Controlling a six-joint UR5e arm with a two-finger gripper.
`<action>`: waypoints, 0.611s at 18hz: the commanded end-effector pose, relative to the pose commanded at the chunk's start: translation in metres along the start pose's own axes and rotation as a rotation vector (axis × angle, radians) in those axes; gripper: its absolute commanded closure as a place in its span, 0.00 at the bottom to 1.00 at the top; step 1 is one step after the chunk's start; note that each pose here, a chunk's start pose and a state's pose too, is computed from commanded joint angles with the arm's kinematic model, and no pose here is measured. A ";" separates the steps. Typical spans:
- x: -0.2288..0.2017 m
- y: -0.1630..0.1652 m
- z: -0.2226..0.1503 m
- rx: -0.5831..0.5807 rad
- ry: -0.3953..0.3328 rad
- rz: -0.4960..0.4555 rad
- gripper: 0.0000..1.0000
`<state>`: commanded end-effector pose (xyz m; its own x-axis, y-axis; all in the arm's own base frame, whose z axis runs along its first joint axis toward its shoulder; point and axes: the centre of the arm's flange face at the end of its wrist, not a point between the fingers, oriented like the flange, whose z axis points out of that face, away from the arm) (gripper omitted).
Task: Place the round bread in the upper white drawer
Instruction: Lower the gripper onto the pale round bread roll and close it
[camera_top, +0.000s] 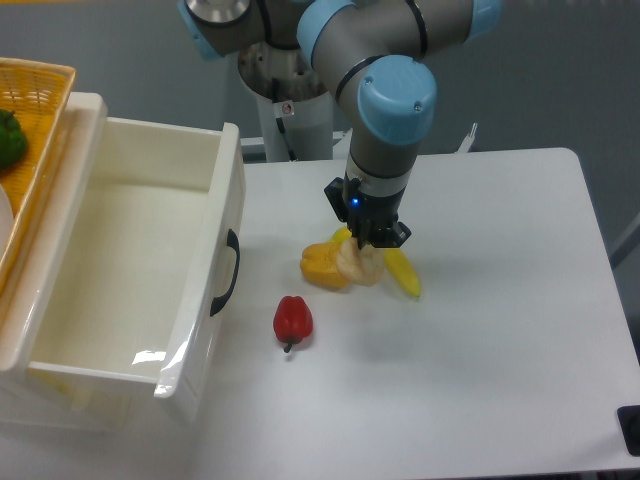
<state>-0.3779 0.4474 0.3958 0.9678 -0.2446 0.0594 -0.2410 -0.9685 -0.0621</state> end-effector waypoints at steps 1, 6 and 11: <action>0.002 -0.001 0.001 0.000 0.000 0.002 1.00; 0.000 0.000 -0.007 0.011 -0.011 -0.011 1.00; 0.000 -0.003 -0.007 0.016 -0.011 -0.063 1.00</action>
<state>-0.3779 0.4498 0.4031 0.9818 -0.1825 0.0527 -0.1784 -0.9811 -0.0750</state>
